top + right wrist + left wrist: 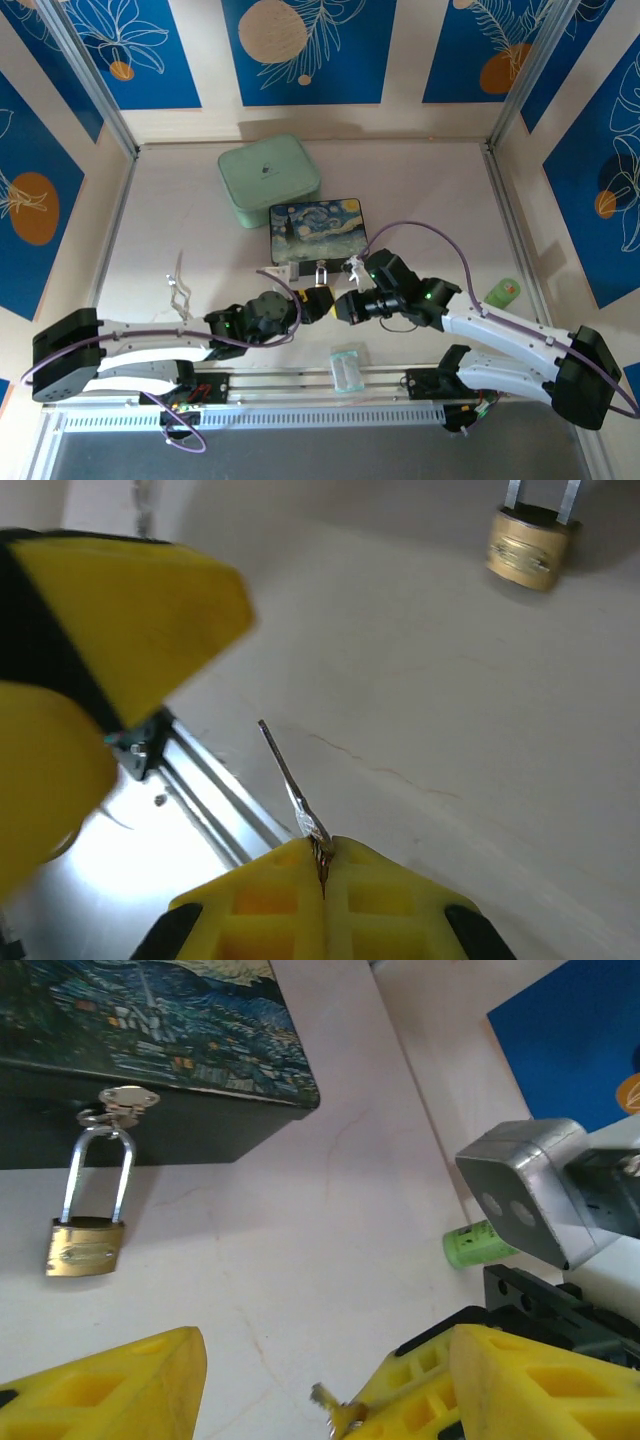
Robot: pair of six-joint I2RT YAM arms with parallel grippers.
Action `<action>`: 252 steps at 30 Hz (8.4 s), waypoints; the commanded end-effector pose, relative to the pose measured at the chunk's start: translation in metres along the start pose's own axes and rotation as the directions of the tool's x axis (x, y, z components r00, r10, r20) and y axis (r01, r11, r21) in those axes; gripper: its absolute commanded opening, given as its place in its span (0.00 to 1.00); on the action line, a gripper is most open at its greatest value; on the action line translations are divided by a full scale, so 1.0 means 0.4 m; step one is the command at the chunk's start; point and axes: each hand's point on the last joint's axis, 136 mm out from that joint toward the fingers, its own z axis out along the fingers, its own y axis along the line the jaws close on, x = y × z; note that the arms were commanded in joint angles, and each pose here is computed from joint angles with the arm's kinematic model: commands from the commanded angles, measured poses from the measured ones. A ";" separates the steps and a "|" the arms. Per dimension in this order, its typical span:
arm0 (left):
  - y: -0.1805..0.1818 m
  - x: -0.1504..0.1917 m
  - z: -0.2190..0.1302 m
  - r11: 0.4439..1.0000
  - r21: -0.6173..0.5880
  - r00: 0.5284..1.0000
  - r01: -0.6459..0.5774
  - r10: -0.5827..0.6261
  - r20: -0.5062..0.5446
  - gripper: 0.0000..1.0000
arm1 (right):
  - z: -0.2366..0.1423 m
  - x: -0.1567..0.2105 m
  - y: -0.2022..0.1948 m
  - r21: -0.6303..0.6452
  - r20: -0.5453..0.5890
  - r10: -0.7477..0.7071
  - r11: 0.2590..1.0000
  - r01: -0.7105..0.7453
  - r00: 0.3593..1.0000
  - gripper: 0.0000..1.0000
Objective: Unlock the padlock with the key
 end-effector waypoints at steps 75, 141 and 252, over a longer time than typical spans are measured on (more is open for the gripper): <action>-0.246 -0.172 -0.110 0.932 0.361 0.982 0.043 -0.106 0.156 0.00 | -0.150 -0.127 0.194 -0.559 0.369 0.079 0.815 0.153 0.926 0.26; -0.106 -0.150 0.025 0.970 0.194 0.976 0.146 -0.173 0.132 0.65 | -0.118 -0.135 0.004 -0.421 0.375 0.245 0.904 -0.072 0.894 0.00; 0.321 0.044 0.284 0.816 -0.578 0.990 0.018 0.067 0.126 0.53 | -0.016 -0.007 -0.328 -0.108 0.266 0.617 0.782 -0.613 0.740 0.00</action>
